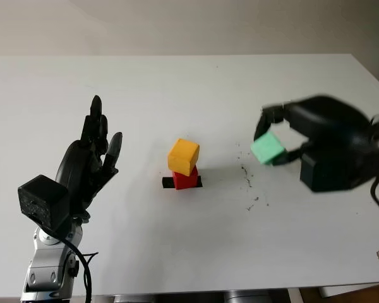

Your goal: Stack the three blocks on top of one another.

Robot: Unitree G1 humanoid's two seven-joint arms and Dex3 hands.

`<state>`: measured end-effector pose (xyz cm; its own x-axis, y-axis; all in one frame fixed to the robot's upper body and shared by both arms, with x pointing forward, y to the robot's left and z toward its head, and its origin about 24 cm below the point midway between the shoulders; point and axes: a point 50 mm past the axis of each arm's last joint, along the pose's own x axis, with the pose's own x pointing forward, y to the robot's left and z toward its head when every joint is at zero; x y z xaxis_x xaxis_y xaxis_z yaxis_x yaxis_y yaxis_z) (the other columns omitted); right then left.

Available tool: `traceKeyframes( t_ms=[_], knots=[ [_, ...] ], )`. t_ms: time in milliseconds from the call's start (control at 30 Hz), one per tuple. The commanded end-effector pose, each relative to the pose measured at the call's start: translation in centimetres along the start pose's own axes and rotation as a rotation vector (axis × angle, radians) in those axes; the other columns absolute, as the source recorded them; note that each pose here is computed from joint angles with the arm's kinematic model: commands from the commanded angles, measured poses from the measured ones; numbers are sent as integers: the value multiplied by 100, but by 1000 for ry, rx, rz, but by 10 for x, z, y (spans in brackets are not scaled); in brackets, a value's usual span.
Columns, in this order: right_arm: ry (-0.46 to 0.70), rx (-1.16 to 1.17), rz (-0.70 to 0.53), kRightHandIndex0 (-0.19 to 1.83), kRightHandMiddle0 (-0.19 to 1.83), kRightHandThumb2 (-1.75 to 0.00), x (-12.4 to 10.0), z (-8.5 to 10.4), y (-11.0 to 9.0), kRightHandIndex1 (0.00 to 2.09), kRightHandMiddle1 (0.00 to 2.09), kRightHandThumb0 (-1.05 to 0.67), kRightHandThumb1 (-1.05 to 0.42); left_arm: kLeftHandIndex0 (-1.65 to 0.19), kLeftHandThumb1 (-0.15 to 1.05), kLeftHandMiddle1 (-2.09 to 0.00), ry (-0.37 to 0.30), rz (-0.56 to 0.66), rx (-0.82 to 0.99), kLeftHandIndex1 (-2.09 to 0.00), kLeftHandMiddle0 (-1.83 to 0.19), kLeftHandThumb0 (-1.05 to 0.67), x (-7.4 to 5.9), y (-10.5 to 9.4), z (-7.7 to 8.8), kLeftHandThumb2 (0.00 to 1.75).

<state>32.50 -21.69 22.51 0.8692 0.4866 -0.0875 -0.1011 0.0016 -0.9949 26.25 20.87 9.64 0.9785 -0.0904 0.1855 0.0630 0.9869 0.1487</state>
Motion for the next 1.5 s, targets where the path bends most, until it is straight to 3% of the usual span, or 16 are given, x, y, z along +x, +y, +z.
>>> traceKeyframes(
  t_ms=[0, 200, 533, 733, 933, 1467],
  knots=[
    [-62, -24, -35, 41, 70, -5, 7, 9, -24, 6, 107, -38, -84, 19, 105, 0, -6, -5, 2, 0, 19, -75, 1, -3, 2, 53],
    [-191, -73, -32, 39, 65, -5, 28, 38, -63, 5, 118, -38, -85, 19, 105, 0, -12, 0, 10, 0, 19, -75, 2, -6, 1, 55],
    [-376, 239, -20, 36, 46, -5, 60, 60, -72, 5, 149, -41, -87, 19, 105, 0, -12, 15, -3, 0, 19, -74, 1, -8, -1, 57],
    [-390, 400, 70, 33, 39, -6, 73, 64, -62, 4, 152, -46, -90, 19, 105, 0, -17, 16, -9, 0, 19, -73, -1, -7, 1, 59],
    [-376, 535, 191, 30, 37, -6, 82, 65, -40, 3, 154, -43, -91, 19, 105, 0, -15, 20, -11, 0, 19, -72, -1, -6, 1, 61],
    [-328, 617, 277, 31, 34, -5, 93, 60, -2, 4, 157, -48, -91, 19, 105, 0, -10, 21, 4, 0, 19, -75, 1, -6, 3, 59]
  ],
)
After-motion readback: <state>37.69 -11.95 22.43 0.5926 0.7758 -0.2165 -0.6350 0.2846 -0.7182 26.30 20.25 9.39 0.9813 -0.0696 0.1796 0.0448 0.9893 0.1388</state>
